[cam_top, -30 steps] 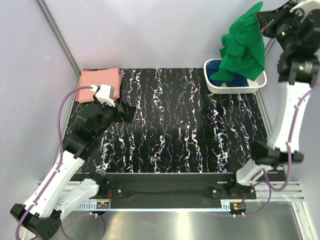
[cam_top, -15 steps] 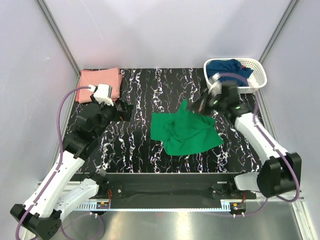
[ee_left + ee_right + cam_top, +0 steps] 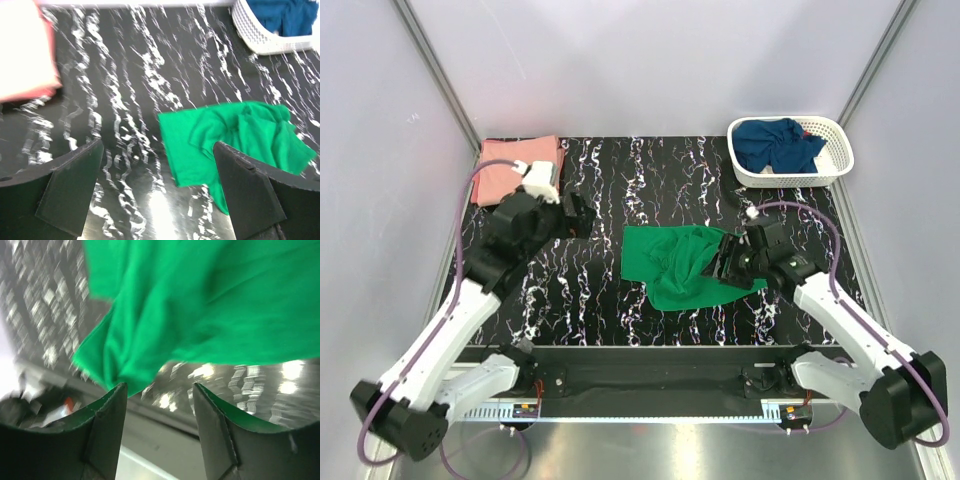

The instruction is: Fold and stack the t-shirts

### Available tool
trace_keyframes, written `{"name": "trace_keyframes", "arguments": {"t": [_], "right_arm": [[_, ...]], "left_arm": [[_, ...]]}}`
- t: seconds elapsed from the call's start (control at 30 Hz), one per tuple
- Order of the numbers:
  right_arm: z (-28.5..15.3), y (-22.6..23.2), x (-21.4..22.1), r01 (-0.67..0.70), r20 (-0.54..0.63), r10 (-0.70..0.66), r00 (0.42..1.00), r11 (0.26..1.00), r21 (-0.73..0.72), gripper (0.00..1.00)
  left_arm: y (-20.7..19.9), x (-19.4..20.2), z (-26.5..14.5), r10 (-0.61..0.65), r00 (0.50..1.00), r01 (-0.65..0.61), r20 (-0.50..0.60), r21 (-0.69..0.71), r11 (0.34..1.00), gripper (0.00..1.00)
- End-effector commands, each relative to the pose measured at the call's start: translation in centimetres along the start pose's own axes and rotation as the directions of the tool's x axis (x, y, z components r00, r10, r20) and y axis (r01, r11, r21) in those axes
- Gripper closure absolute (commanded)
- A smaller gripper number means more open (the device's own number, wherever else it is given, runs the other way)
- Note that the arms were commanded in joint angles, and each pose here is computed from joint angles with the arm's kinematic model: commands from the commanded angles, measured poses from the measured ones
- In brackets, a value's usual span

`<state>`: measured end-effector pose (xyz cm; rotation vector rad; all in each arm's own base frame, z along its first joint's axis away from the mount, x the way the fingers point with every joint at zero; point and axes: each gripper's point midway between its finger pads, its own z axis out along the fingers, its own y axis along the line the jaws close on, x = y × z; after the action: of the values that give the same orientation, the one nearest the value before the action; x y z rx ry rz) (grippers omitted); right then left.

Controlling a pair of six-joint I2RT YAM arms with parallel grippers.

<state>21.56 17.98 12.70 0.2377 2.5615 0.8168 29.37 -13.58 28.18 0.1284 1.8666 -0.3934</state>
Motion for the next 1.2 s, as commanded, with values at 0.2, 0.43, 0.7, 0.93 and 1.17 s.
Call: {"name": "trace_keyframes", "arguments": {"t": [0.2,0.43,0.7,0.93,1.17], "right_arm": [[0.2,-5.9,-10.7,-0.11,0.241,0.045,0.969,0.959,0.262,0.41],[3.8,-6.9,-12.2,-0.099,0.193,0.044,0.98,0.954,0.285,0.34],[5.4,-8.3,-10.6,-0.095,0.159,0.051,0.986,0.954,0.286,0.53],[2.7,-7.0,-11.6,-0.062,0.214,0.001,0.977,0.958,0.28,0.93],[0.5,-2.1,-15.2,0.061,0.232,-0.103,0.967,0.982,0.181,0.64]], "left_arm": [[-3.6,8.4,6.0,-0.18,0.904,0.235,-0.388,0.097,0.967,0.05],[-3.4,16.4,9.2,-0.216,0.824,0.245,-0.525,-0.014,0.969,0.13],[-4.6,22.5,12.3,-0.17,0.735,0.164,-0.657,-0.072,0.984,0.19],[-3.6,24.2,13.2,-0.179,0.723,0.126,-0.667,-0.127,0.984,0.61],[-2.5,19.8,15.5,-0.118,0.761,0.049,-0.637,-0.126,0.991,1.0]]}}
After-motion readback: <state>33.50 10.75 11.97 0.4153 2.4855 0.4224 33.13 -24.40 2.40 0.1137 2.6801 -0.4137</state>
